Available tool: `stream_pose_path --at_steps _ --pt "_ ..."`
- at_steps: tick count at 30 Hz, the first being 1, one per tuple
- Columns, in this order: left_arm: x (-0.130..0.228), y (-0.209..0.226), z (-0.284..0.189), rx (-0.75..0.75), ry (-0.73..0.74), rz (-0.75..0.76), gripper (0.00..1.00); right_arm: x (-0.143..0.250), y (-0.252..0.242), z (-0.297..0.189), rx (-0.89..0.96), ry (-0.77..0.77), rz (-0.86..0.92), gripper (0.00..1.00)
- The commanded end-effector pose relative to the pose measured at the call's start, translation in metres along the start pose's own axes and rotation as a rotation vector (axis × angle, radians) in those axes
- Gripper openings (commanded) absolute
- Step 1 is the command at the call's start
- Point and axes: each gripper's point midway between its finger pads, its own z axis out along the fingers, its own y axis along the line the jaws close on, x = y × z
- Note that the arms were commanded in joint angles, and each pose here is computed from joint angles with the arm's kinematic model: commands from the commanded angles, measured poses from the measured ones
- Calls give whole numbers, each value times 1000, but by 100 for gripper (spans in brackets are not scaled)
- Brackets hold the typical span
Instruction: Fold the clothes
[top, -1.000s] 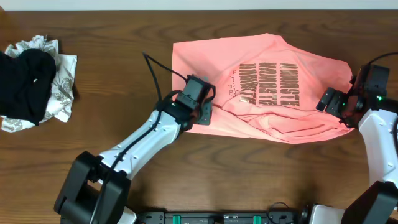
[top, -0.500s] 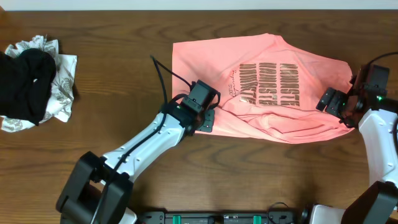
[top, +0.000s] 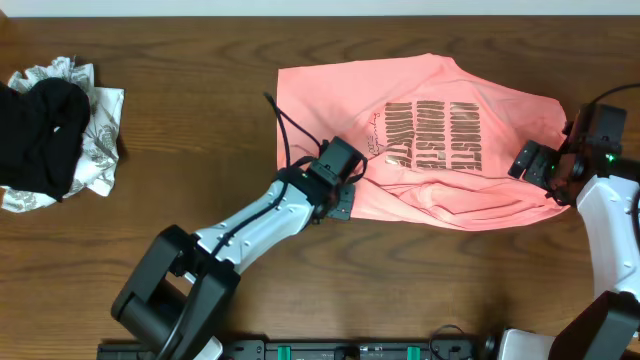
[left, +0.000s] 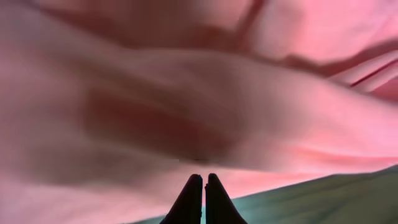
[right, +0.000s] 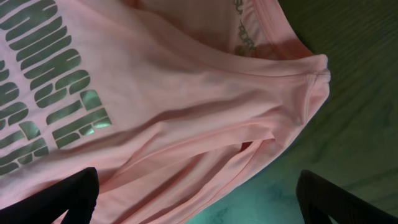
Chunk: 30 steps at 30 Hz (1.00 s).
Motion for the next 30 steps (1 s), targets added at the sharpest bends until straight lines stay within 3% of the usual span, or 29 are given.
stream_pose_path --at_steps 1,7,9,12,18,24,30 --pt "-14 -4 -2 8 -44 11 6 5 11 2 -63 28 -3 95" --pt "-20 -5 -3 15 -68 10 6 27 85 -14 -411 71 -278 66" --pt "-22 -6 -3 18 -75 10 8 42 104 -18 -446 99 -361 66" --pt "-24 -7 -3 21 -82 10 24 65 125 -23 -461 141 -461 67" --pt "-27 -8 -3 27 -98 9 25 101 139 -26 -342 193 -623 62" --pt "-31 3 -4 -40 -119 5 26 120 116 -26 -126 254 -499 62" --pt "-31 3 -4 -40 -120 6 44 140 118 -27 -117 337 -281 61"
